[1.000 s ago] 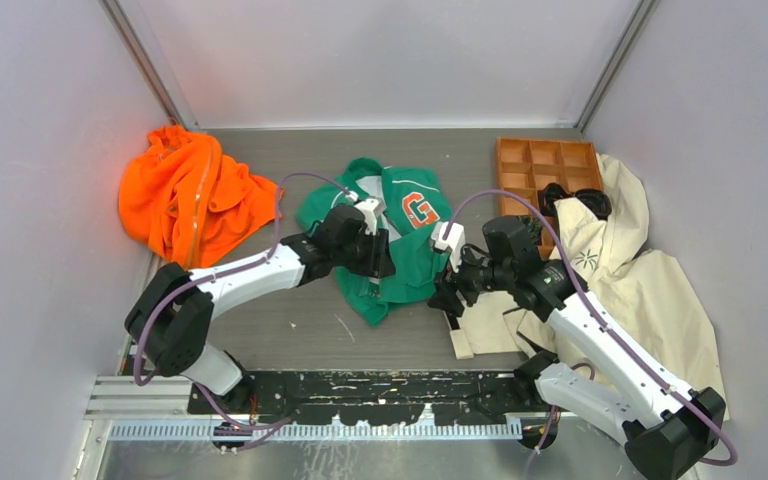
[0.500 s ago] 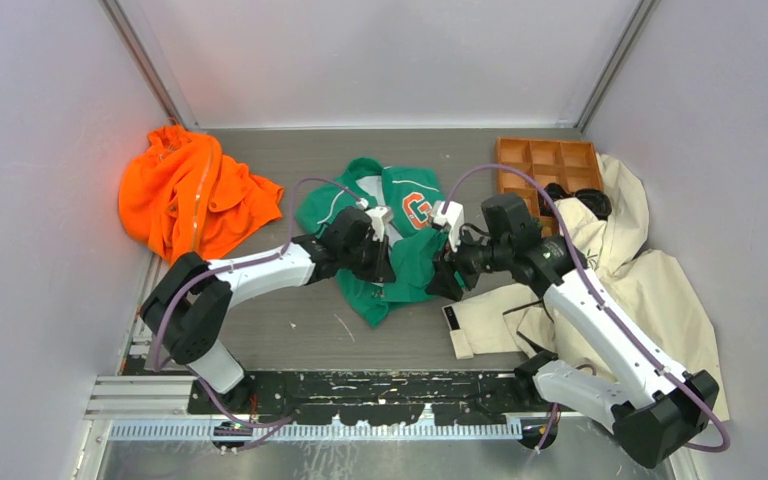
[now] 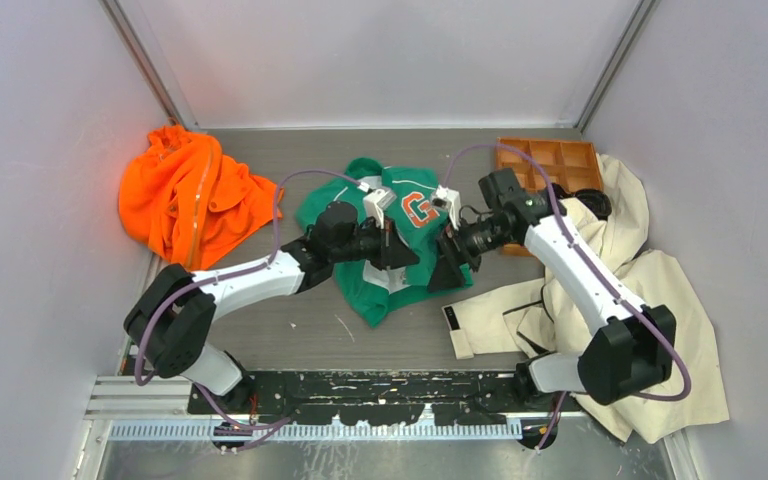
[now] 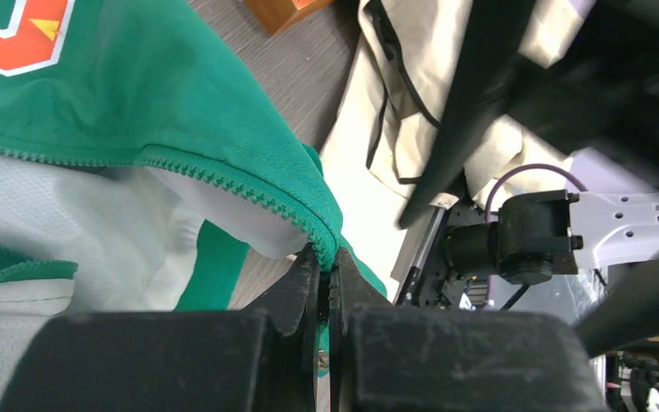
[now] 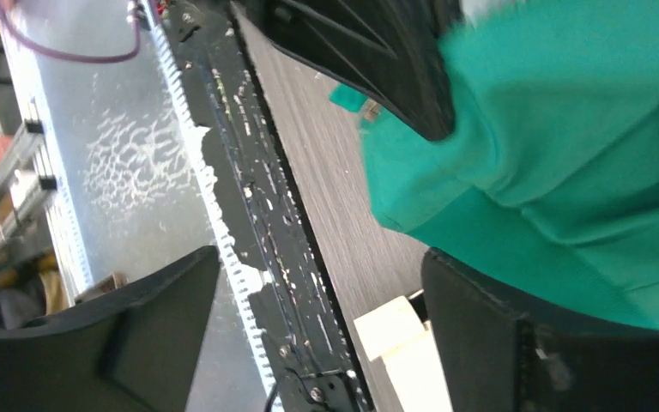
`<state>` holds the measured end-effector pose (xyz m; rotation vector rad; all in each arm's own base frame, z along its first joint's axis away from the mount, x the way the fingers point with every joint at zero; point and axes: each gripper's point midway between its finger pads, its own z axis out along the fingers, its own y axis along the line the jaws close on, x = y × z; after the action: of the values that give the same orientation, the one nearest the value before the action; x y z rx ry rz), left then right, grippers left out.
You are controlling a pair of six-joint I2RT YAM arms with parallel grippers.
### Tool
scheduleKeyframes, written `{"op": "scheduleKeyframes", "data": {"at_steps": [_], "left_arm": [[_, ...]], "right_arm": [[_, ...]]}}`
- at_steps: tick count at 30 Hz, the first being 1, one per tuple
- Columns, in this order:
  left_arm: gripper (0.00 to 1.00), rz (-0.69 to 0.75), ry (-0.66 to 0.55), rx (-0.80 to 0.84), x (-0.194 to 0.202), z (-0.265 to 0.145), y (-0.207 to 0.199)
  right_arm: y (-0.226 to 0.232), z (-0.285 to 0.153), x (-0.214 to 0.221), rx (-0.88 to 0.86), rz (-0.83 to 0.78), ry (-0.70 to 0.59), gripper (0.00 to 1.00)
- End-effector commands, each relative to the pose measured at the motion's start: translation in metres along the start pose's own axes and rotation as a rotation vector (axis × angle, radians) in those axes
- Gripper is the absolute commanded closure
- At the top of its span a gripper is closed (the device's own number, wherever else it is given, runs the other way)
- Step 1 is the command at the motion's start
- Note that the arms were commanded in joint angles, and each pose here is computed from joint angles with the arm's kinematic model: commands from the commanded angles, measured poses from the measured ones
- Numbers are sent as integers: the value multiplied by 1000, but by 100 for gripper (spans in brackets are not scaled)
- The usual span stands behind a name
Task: Zip up the jacket
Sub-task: Pick up the jacket from the center of the board.
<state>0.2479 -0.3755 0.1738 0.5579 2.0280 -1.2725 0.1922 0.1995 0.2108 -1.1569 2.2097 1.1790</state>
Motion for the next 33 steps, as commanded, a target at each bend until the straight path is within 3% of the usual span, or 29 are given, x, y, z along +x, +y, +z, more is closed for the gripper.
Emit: {"op": "scheduleKeyframes", "data": {"at_steps": [1,12,19,27,31,33], "left_arm": [[100,-18,-151,122,-36,-8,-34],[100,-60,-221,129,-46,-9,-44],[100,-65,-244,130,-49,-11,-45],[100,-68,-255,139,-52,-8,-45],[100,-60,-261,133,-52,-9,-44],[93,-45,-265,123,-52,-12,-43]], "right_arm": [[-21,9,-13,109,-47,-207,1],[-50,25,-24,111,39,-288,2],[-49,35,-20,46,76,-297,17],[-43,38,-21,-7,89,-302,59],[-38,37,-22,-36,85,-304,89],[-36,36,-22,-43,75,-303,97]]}}
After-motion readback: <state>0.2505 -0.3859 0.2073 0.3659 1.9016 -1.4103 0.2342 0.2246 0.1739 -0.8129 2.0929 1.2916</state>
